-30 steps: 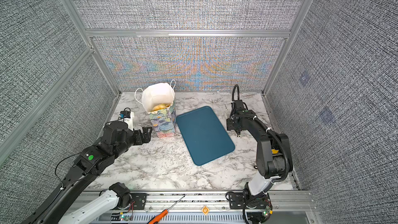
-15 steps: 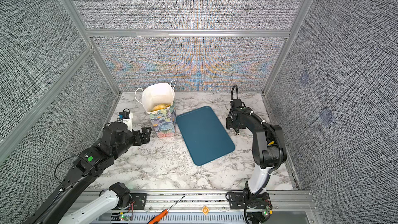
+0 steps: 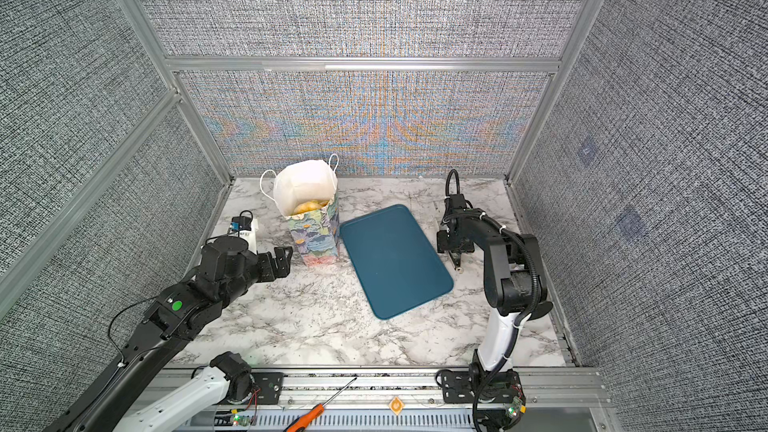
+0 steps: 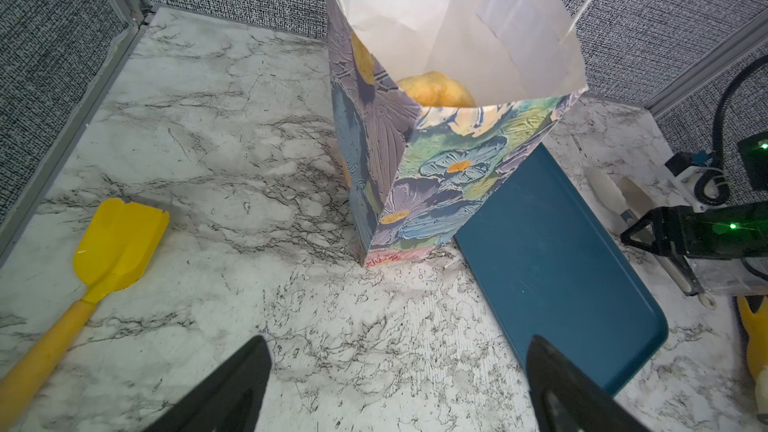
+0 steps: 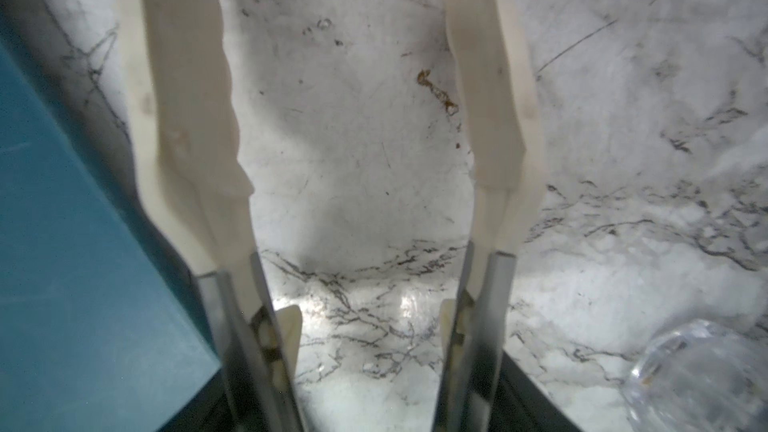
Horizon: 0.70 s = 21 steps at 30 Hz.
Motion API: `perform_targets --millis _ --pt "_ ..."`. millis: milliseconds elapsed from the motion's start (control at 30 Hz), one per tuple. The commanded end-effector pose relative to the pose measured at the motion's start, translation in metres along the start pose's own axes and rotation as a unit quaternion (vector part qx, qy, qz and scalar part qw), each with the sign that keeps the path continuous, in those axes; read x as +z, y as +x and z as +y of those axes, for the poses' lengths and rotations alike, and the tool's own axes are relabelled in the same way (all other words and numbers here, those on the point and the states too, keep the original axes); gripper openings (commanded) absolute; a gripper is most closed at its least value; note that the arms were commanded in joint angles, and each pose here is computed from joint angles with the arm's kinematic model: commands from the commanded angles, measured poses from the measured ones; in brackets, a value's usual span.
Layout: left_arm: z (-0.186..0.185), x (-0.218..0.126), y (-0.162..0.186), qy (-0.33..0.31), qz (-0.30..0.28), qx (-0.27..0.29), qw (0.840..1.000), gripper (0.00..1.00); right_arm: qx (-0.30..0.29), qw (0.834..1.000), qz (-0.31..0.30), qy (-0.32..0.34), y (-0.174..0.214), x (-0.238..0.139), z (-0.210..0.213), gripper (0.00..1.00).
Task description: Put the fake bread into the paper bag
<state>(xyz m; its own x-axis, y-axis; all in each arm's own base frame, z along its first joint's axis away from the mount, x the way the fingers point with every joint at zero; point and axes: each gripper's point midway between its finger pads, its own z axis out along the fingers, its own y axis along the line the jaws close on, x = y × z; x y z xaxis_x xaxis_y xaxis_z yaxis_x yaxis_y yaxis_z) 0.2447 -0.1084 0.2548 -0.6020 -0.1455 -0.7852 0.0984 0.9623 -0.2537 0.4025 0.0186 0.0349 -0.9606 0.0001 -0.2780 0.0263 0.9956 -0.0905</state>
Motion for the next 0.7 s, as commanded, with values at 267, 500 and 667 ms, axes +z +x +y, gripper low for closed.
perform_targets --millis 267,500,667 --pt "0.009 0.008 0.011 -0.017 0.004 -0.017 1.000 0.99 -0.010 1.000 -0.008 -0.020 -0.004 0.004 0.004 0.87" --pt "0.013 0.014 0.018 -0.030 0.012 -0.020 0.999 0.99 -0.012 0.999 -0.043 -0.028 -0.010 -0.015 0.005 0.98" --pt "0.028 0.012 0.018 -0.055 -0.018 -0.044 0.997 0.99 -0.012 0.993 -0.120 -0.012 -0.015 -0.046 -0.005 0.99"
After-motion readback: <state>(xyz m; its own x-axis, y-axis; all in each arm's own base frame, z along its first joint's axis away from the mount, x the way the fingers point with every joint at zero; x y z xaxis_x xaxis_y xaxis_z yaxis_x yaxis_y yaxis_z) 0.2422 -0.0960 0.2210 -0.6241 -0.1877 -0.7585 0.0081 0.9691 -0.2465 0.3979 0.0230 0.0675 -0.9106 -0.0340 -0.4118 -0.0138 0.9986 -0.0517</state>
